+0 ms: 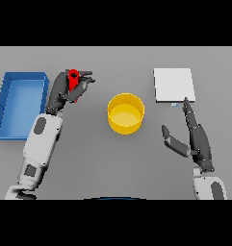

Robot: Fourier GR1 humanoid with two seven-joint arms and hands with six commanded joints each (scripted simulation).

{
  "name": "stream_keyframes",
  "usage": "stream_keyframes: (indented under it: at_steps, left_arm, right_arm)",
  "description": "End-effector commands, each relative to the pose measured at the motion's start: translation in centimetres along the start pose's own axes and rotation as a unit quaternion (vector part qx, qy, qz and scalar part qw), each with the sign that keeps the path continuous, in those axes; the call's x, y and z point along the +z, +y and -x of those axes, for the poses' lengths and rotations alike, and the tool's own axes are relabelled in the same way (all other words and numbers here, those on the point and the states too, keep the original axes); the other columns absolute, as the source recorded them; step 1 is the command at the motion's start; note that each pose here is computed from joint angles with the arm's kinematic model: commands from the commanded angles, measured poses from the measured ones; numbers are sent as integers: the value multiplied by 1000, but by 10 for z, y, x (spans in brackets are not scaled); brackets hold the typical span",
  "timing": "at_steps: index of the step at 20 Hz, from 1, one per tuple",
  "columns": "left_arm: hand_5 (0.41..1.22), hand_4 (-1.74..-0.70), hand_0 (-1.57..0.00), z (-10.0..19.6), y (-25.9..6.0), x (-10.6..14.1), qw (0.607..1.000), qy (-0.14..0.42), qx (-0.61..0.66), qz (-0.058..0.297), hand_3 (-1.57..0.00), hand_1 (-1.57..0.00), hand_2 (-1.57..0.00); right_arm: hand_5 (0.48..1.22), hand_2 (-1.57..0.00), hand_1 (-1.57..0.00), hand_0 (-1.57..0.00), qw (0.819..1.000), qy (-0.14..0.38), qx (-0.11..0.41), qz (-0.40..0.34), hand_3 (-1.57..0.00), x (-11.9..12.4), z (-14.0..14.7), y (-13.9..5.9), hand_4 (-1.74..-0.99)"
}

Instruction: Pick up the red beaker and tilt it to pour out 1 green nut into yellow bowl. Pick up the yellow bowl and place it on the metallic measuring scale.

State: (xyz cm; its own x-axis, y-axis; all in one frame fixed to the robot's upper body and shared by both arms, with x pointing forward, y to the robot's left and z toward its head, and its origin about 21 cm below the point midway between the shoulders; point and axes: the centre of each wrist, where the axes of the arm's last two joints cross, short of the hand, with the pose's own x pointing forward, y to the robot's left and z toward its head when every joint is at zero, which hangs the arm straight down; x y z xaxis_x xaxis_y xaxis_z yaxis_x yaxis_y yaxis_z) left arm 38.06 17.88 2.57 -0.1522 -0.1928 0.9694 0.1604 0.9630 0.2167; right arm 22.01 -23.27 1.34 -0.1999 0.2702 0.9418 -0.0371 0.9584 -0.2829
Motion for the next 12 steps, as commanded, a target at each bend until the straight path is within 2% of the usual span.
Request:
stream_keyframes:
  at_steps: [1,7,12]
  left_arm:
    - [1138,-1724,-1556,-2,1,0,1000,0,-9,3,-1553,-1557,-1558]
    - [1120,-1735,-1566,-28,8,-8,985,-1,-162,56,-1565,-1566,-1567]
    - [1134,-1739,-1569,-57,-14,-21,940,-1,-316,128,-1569,-1569,-1570]
  right_arm:
    - [661,1,1,1,1000,2,1,0,1,0,0,-1,-1219]
    - [658,1,1,1,1000,10,6,-1,1,0,-3,-1,-1194]
    - [667,1,1,1,1000,19,6,-12,1,0,0,-1,-1178]
